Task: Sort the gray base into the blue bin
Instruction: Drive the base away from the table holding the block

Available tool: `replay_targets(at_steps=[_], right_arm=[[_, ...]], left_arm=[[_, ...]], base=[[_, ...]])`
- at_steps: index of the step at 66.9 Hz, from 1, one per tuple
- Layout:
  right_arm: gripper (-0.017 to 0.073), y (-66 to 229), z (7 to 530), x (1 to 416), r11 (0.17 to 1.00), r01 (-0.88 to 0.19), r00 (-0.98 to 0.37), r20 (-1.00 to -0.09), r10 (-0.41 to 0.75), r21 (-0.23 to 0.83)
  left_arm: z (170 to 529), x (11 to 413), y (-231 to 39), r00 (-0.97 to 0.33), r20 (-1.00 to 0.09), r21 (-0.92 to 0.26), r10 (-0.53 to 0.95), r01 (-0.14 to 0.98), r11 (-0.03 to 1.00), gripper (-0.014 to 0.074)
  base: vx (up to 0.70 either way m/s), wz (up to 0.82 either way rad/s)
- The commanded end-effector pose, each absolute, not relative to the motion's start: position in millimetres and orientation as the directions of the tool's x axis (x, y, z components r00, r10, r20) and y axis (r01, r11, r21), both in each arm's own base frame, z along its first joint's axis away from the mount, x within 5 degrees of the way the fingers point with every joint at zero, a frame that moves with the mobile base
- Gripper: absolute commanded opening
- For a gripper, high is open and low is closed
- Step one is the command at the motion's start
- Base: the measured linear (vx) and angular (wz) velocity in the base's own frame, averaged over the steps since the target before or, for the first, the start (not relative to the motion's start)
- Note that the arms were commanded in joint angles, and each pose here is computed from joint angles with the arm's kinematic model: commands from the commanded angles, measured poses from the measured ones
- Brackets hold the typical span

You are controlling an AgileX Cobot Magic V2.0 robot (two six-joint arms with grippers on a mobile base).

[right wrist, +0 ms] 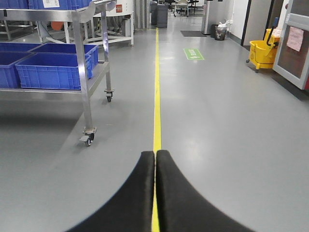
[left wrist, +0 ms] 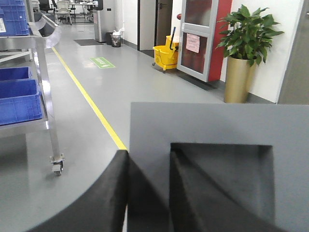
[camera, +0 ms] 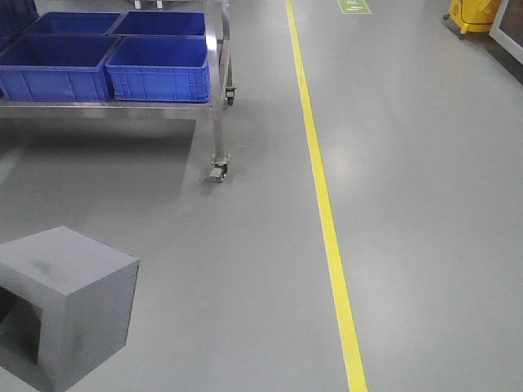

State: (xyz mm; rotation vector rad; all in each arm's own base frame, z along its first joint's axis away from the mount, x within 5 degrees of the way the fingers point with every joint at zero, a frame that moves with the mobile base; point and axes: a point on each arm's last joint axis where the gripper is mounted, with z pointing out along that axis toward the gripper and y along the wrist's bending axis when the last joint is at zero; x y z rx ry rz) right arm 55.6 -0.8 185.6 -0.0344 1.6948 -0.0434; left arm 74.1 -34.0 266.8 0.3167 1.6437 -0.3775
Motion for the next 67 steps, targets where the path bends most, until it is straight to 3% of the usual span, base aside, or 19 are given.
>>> replay_targets(at_steps=[1, 67], right_arm=[[-0.0005, -0.9, 190.6, 55.9, 0.998, 0.009, -0.051, -0.997, -0.064, -0.064], [-0.0005, -0.9, 190.6, 55.9, 0.998, 0.009, -0.052, -0.997, -0.064, -0.064]], left_arm=[[284.4, 71.7, -38.0, -0.012, -0.998, -0.063, -0.066, 0.472, 0.879, -0.0007], [284.4, 71.7, -38.0, -0.012, -0.998, -0.063, -0.066, 0.472, 0.879, -0.0007]], base=[[0.36, 0.04], [0.42, 0.04]])
